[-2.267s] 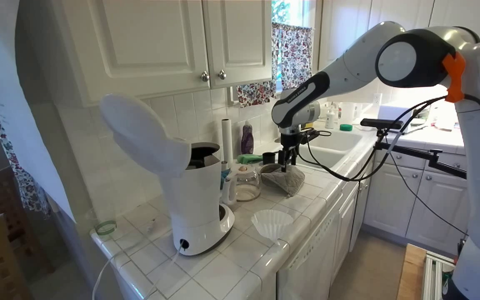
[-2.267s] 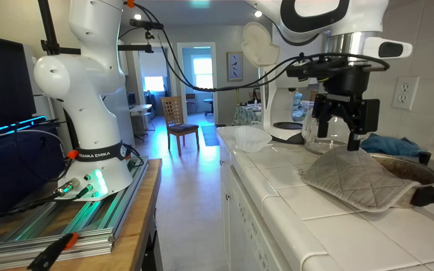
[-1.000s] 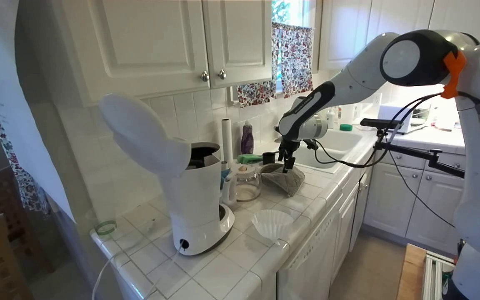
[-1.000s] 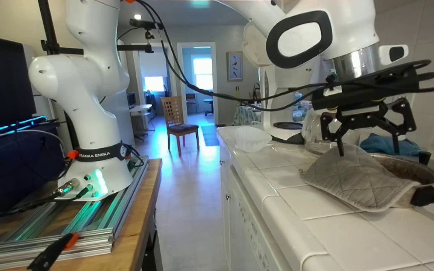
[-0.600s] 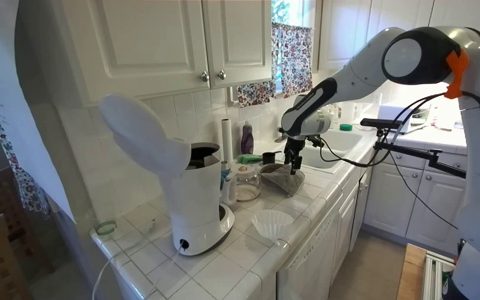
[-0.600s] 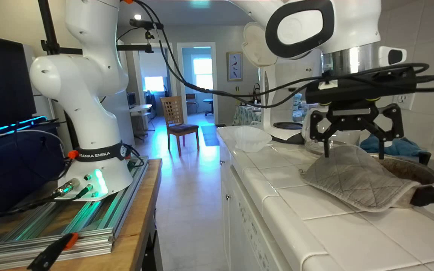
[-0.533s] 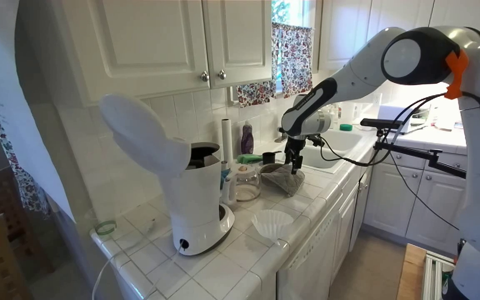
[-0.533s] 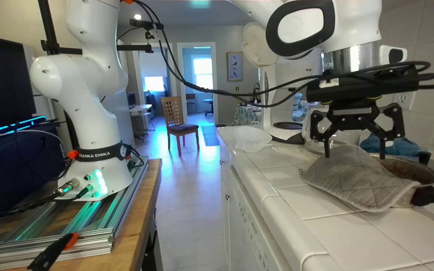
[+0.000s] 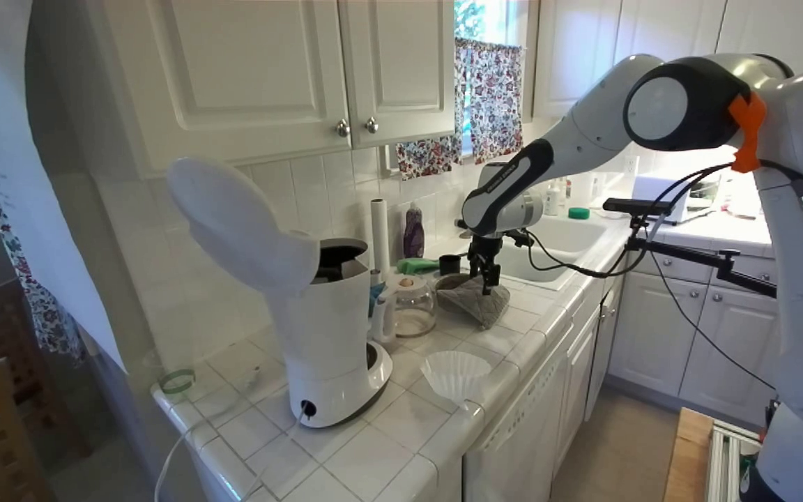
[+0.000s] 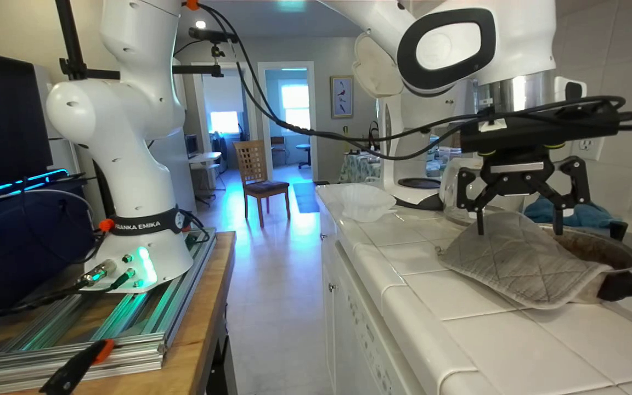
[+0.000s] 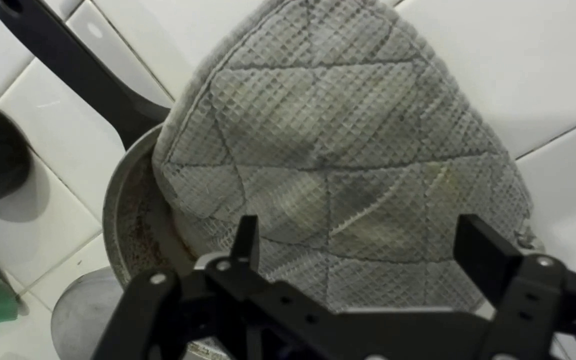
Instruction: Pick up the cloth and use it to pick up the pot on the counter
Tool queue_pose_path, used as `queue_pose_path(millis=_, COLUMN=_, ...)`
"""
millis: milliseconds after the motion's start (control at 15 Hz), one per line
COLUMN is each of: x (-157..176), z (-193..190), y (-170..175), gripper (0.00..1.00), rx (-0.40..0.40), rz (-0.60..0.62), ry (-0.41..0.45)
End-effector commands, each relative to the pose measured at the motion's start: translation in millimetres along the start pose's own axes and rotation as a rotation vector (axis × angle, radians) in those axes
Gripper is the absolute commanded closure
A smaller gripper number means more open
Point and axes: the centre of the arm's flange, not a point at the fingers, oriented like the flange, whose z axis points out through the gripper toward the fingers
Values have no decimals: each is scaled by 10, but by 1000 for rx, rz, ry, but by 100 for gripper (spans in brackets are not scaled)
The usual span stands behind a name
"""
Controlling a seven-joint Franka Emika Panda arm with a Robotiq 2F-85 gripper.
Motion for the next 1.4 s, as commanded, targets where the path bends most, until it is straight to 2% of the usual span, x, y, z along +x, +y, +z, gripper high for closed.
queue_pose_path(millis=0, x=39, z=169, y=141, gripper=0, rx=14, rz=-32, ry=-18)
queue_pose_path(millis=333, x=98, z=355, y=183, gripper=0, rx=28, rz=-40, ry=-27)
queue_pose_path(millis=400, x=114, z=383, y=189, gripper=25, rx=31, rz=-42, ry=-29)
queue_pose_path(millis=467, x=123, z=409, y=200, gripper=25, rx=35, rz=-43, ry=-31)
queue_pose_path(millis=533, x=132, z=438, y=209, gripper=32, rx=33, rz=-47, ry=-30)
queue_pose_path(millis=1133, x=138, z=442, y=238, gripper=95, rx=31, rz=-37, ry=-38)
queue_pose_path(millis=1267, x=138, z=415, y=233, gripper=100, rx=30, rz=-31, ry=-40)
queue_pose_path(millis=1333, x=139, z=396, y=228, gripper=98, rx=27, rz=-26, ry=-46)
